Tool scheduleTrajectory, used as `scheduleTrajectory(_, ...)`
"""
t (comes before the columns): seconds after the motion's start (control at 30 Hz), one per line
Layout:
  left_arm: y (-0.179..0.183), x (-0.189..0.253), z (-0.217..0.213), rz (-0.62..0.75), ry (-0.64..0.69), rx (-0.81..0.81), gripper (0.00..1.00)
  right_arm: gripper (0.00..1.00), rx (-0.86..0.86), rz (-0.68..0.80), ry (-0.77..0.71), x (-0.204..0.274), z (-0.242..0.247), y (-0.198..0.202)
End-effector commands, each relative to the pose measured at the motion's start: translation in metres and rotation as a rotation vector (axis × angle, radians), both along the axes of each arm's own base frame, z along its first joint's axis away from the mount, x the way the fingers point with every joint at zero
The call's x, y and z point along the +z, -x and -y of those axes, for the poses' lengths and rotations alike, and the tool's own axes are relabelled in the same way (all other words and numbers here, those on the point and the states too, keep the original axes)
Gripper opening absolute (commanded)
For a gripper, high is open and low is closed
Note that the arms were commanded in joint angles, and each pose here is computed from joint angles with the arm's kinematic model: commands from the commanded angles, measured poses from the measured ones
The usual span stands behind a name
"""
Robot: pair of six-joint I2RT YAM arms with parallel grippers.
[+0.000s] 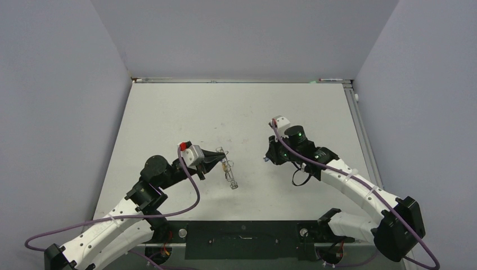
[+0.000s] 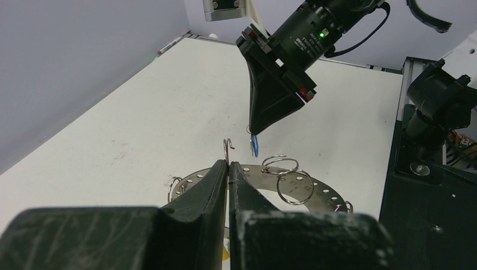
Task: Put the keys on the keyring
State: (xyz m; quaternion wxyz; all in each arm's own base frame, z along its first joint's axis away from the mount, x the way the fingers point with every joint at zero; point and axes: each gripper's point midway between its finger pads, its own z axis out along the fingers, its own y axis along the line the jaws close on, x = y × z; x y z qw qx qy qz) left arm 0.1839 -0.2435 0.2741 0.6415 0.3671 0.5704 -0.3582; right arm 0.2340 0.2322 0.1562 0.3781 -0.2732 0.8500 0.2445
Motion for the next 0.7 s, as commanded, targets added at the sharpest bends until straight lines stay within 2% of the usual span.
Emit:
scheduleTrajectory(0.0,0.005,0.027,-0.001,0.084,0.05,-0.02,0.0,0.05,0.284,0.164,-0.134,0.059,-0.042,0.028)
scheduleTrajectory(0.37,0.024,0.029,0.006,0.118,0.038,-0.138,0.0,0.05,0.567,0.262,-0.233,0.102,-0.058,0.071)
scheduleTrajectory(0.67,0.034,0.028,0.012,0.112,0.045,-0.209,0.0,0.05,0.645,0.299,-0.284,0.127,-0.062,0.084)
